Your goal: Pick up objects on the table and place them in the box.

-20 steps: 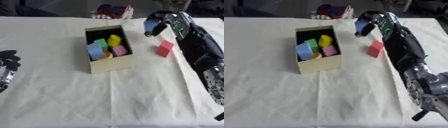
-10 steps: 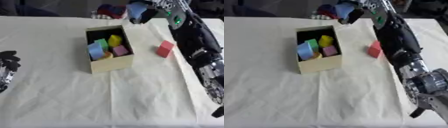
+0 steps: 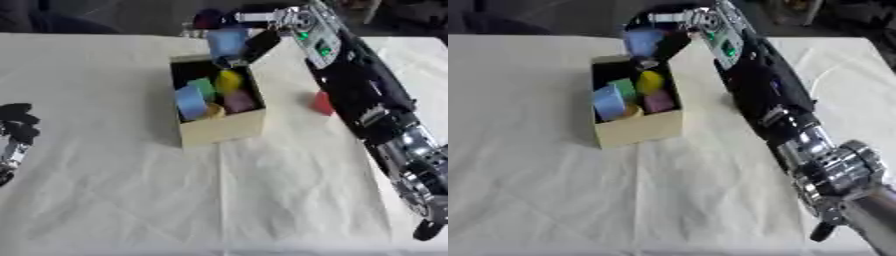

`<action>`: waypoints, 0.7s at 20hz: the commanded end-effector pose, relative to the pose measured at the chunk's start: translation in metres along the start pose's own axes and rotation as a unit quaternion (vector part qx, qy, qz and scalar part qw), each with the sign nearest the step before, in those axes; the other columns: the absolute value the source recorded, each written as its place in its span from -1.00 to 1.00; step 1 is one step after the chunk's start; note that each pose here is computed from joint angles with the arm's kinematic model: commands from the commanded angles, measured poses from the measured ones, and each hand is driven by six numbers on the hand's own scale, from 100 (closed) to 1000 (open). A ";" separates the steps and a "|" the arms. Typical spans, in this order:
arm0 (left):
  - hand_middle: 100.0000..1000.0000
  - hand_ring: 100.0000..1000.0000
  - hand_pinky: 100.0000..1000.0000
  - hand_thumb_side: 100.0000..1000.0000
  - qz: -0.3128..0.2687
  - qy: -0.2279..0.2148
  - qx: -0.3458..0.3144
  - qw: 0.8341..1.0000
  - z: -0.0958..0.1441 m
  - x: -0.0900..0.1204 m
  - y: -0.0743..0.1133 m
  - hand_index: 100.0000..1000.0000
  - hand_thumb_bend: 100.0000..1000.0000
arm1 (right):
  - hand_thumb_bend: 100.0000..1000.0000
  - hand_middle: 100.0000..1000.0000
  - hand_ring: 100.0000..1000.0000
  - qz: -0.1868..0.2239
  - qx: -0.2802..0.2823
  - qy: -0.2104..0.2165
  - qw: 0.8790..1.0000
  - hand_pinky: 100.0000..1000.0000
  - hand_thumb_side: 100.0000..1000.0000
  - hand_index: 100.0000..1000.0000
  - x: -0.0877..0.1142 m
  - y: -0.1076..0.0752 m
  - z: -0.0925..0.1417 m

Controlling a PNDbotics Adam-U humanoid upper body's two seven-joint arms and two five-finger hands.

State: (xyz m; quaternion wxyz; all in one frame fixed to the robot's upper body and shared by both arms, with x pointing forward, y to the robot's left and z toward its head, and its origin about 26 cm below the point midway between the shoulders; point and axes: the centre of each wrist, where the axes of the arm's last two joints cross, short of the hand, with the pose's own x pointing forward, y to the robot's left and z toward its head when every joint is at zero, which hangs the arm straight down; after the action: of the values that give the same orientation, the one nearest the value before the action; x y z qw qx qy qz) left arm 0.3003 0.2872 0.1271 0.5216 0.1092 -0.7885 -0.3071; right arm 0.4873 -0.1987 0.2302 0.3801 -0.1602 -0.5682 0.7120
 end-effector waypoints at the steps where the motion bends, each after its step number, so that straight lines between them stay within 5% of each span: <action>1: 0.24 0.24 0.67 0.22 -0.008 -0.008 0.004 1.000 0.000 0.005 0.005 0.65 -0.83 | -0.30 0.82 0.82 0.038 -0.009 0.003 0.999 0.78 -0.04 0.99 0.006 -0.017 0.010; 8: 0.24 0.24 0.67 0.22 -0.011 0.000 0.008 1.000 0.003 0.003 0.006 0.65 -0.83 | -0.36 0.74 0.76 0.047 -0.064 0.010 0.997 0.76 -0.09 0.97 -0.012 -0.023 0.062; 14: 0.24 0.25 0.67 0.22 -0.017 0.010 0.013 1.000 0.007 0.000 0.008 0.65 -0.83 | -0.40 0.77 0.79 0.028 -0.069 0.082 0.994 0.76 -0.13 0.98 -0.042 0.003 0.131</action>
State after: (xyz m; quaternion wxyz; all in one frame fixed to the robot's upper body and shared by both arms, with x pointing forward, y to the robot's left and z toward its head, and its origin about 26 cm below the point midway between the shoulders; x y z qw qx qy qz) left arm 0.2966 0.2921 0.1220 0.5327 0.1179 -0.7818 -0.3019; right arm 0.4360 -0.3055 0.2309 0.4047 -0.2280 -0.5712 0.6767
